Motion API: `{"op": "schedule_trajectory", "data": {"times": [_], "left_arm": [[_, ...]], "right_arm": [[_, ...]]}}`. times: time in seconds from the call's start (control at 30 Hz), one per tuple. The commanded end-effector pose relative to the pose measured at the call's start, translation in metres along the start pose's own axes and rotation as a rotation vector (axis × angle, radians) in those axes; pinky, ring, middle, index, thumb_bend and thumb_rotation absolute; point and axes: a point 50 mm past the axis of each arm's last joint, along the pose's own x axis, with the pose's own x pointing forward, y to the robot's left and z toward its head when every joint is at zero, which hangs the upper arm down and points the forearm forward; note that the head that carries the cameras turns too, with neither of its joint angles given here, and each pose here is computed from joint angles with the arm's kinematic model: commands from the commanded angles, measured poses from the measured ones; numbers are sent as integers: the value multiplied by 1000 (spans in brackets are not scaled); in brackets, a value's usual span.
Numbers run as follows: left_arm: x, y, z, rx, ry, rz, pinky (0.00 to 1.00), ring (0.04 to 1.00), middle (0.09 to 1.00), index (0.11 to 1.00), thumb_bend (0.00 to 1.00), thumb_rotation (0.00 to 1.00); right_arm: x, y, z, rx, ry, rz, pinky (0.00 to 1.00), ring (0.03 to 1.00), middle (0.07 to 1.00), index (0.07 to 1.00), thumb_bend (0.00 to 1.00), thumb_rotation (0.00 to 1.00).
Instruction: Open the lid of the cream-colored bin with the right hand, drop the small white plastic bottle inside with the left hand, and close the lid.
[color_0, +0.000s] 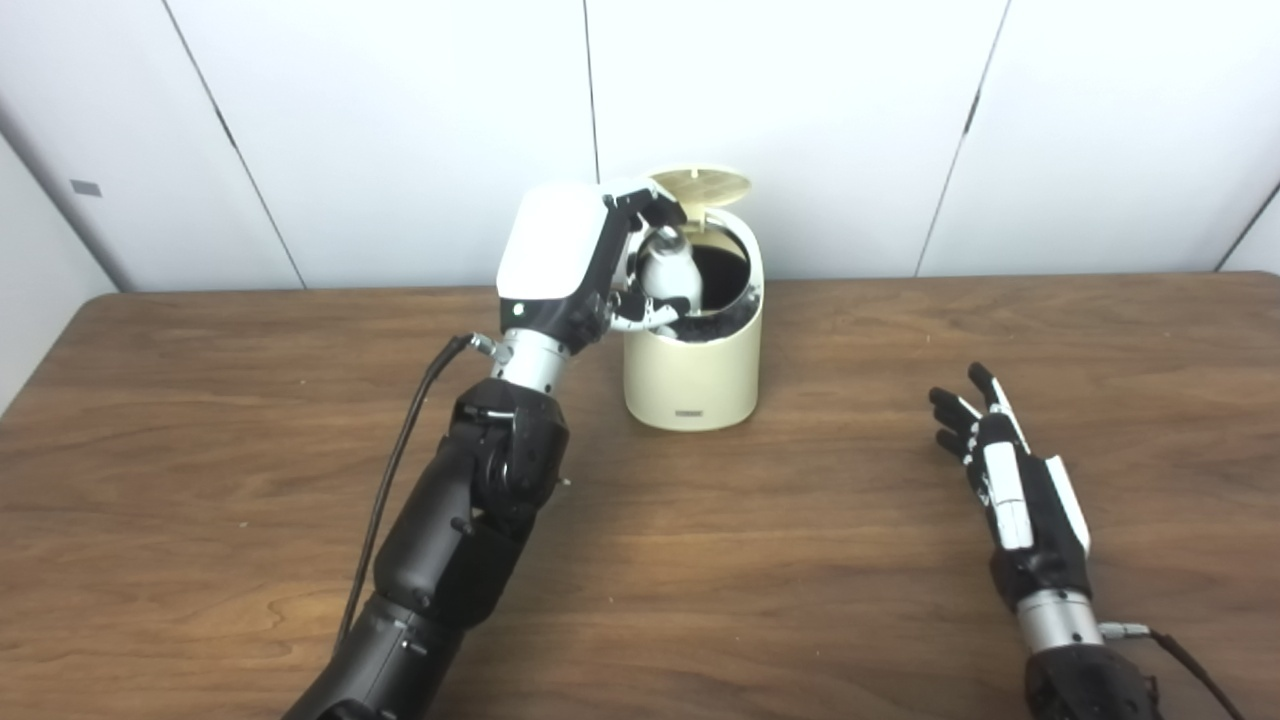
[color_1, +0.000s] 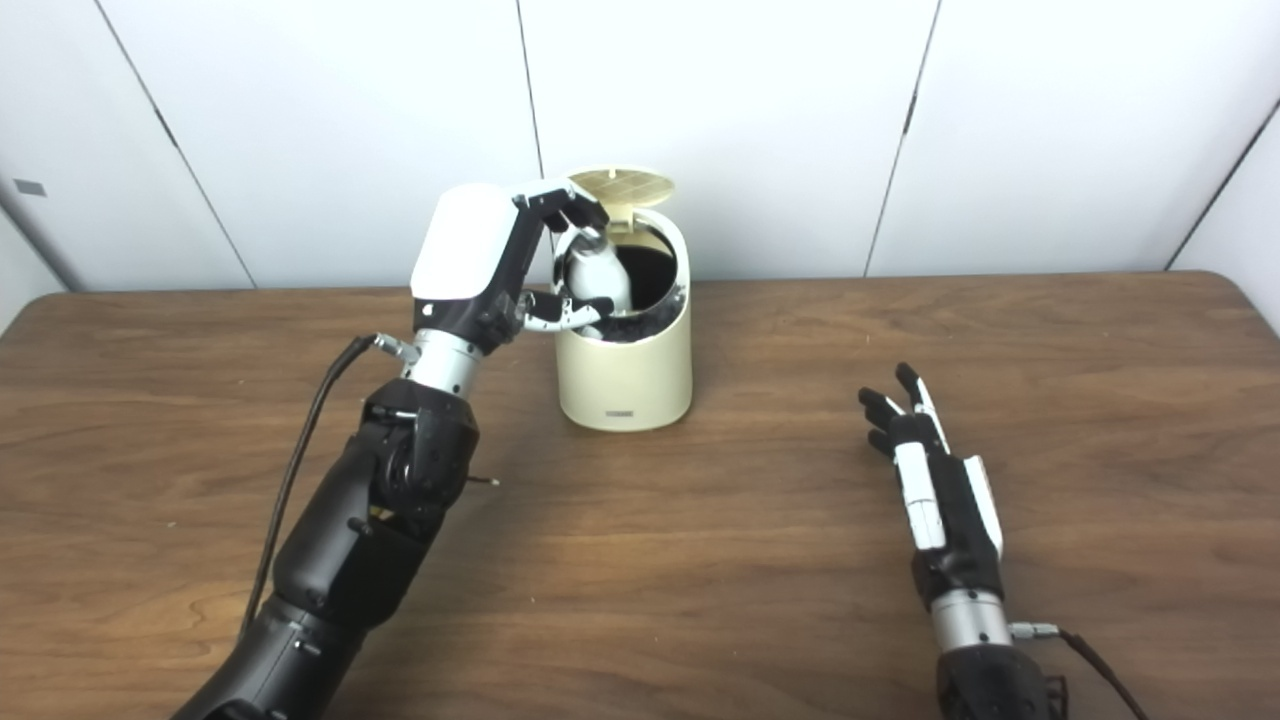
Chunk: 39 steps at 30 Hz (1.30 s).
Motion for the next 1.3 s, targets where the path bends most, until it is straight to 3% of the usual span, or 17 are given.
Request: {"op": "schedule_trajectory", "data": {"times": [0.0,0.1,0.2,0.23,0.33,0.53,0.83,1.03,1.13,1.27], "left_arm": [[10,18,7,13,-54,73,517,592,613,603,1000,0],[10,18,7,-8,-51,80,501,572,606,598,1000,0],[9,19,8,-79,-54,104,431,489,556,543,971,0],[8,20,8,-105,-59,114,392,445,527,505,707,0],[7,22,9,-168,-95,166,345,394,524,483,524,0],[4,29,9,-282,-88,215,346,409,534,465,500,0],[-17,77,8,-456,66,254,313,396,510,468,503,0],[-48,104,-10,-440,180,208,342,421,487,486,505,0],[-74,103,-23,-490,268,193,306,386,474,524,500,0],[-103,92,-38,-508,304,180,277,346,435,535,506,0]], "right_arm": [[6,1,8,-3,-42,16,865,889,858,957,658,1000],[6,0,8,-5,-36,14,870,891,858,955,661,1000],[6,0,8,-6,-35,10,881,893,857,955,659,1000],[6,0,8,-7,-35,9,882,891,856,956,657,1000],[6,0,8,-6,-34,8,877,885,854,954,642,1000],[6,-1,6,-2,-31,4,896,890,854,952,645,1000],[7,-4,7,17,-32,7,870,886,857,951,656,1000],[6,-3,13,12,-39,9,852,896,862,945,683,1000],[6,-1,21,14,-63,22,847,906,870,942,685,1000],[8,1,33,-3,-103,43,845,916,890,939,688,1000]]}}
